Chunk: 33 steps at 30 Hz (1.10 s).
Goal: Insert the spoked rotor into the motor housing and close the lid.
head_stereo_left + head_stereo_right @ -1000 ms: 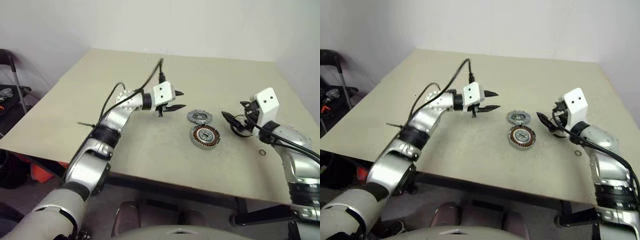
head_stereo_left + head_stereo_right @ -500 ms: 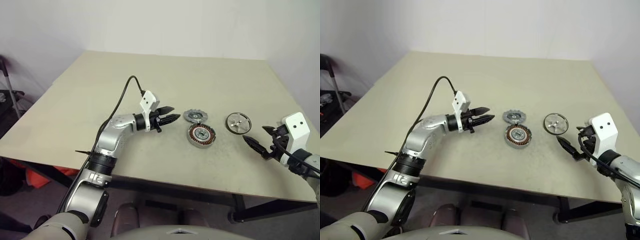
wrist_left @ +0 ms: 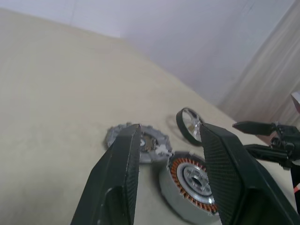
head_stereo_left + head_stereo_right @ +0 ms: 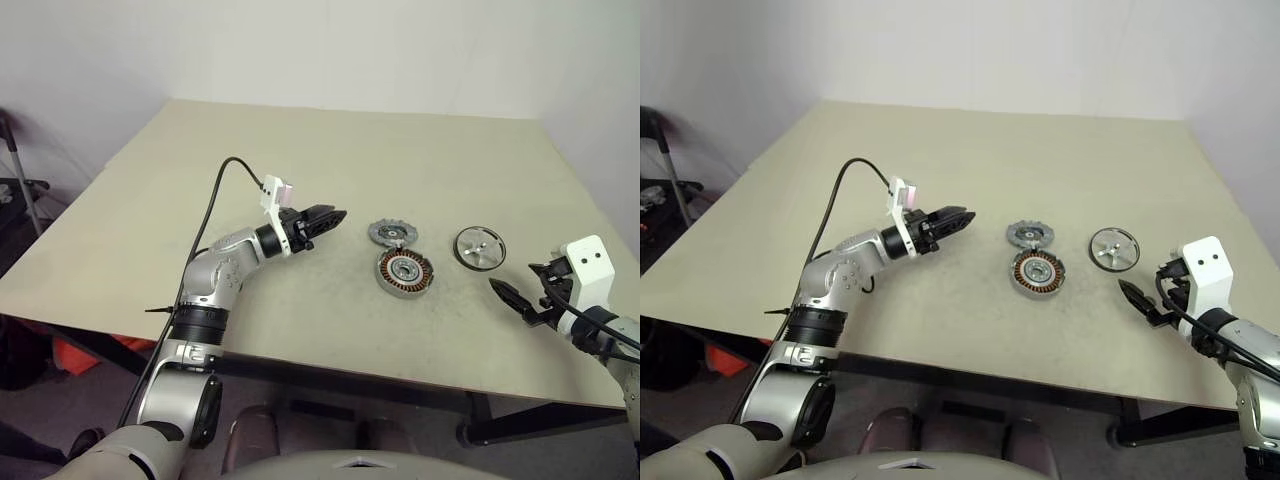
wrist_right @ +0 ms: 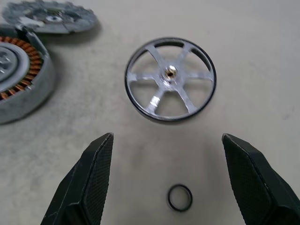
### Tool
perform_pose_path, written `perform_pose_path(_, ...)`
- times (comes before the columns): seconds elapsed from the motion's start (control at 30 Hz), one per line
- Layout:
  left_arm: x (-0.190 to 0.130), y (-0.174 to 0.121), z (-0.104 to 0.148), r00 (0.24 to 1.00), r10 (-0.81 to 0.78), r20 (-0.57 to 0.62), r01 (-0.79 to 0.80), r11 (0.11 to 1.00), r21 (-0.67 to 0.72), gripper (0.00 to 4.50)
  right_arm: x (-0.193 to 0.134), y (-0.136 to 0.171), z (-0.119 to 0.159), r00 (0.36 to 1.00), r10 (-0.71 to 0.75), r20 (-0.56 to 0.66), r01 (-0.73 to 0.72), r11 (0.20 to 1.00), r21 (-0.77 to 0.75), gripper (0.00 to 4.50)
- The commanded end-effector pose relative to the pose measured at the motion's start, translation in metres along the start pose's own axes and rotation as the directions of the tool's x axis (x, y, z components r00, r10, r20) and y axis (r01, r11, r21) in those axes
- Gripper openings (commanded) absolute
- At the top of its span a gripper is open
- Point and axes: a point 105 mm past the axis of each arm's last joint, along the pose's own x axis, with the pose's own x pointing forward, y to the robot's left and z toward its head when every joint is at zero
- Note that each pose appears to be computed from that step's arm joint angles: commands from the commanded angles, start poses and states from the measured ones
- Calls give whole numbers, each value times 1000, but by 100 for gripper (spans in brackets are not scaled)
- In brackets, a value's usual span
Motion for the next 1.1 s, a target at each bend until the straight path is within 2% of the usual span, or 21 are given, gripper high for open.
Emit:
perform_pose_path(0.03,1,-1,5,999,19,-34,-14,987,159,210,0,-4,12,999,-18,42,19,999,-29,417)
perform_pose_path(0.17,0,5,-1,993,62,-105,-28,954,298,210,1,-9,4,999,-48,25,48,999,-6,417)
perform_pose_path(0.27,-1,8,-3,991,70,-115,-29,946,322,212,2,-7,1,999,-41,21,41,999,0,329)
perform_pose_path(0.93,-1,13,-1,987,93,-128,-38,925,378,212,1,-10,-41,994,-67,-88,74,995,71,329)
perform_pose_path(1.03,0,11,-1,988,91,-127,-35,922,385,212,2,-10,-46,992,-71,-101,79,994,78,270)
perform_pose_path(1.1,0,12,0,988,94,-126,-37,919,391,212,4,-10,-46,993,-69,-100,78,994,83,202)
